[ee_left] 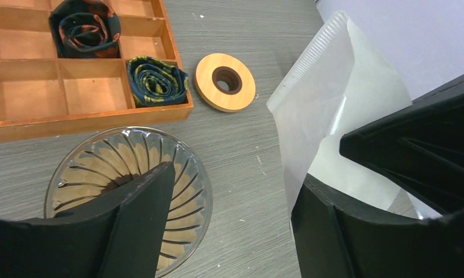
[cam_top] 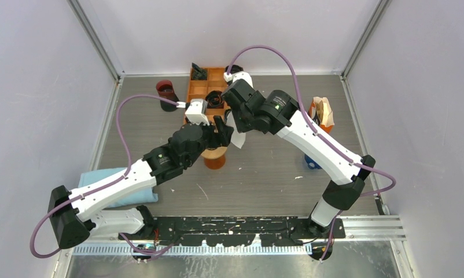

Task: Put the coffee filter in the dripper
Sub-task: Open the coffee filter.

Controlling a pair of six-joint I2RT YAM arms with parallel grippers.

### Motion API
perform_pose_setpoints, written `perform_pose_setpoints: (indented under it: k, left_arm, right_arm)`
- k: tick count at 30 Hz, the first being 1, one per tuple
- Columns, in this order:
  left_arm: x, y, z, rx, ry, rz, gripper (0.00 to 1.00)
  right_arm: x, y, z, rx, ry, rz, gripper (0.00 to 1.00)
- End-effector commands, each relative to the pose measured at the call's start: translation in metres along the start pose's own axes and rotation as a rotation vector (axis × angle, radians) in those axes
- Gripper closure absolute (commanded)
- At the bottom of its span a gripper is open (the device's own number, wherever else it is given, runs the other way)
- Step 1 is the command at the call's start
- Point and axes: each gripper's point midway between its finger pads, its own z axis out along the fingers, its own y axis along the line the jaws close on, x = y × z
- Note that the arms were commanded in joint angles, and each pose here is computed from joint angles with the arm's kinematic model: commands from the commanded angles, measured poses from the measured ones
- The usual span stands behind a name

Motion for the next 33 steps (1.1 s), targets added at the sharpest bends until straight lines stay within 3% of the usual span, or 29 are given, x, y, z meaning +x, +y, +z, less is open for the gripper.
perform_pose_setpoints:
  k: [1,33]
  left_arm:
    - [-0.035,-0.006,-0.010,-0.012,-0.068,0.009,0.30]
    - [-0.042,-0.006,-0.027,0.047,-0.028,0.035,0.75]
  right_arm:
    - [-0.013,0.007,-0.013,-0.052,-0.043,0.024,0.99]
    - [-0.007,0.008,-0.025,-0.130,-0.061,-0.013,0.99]
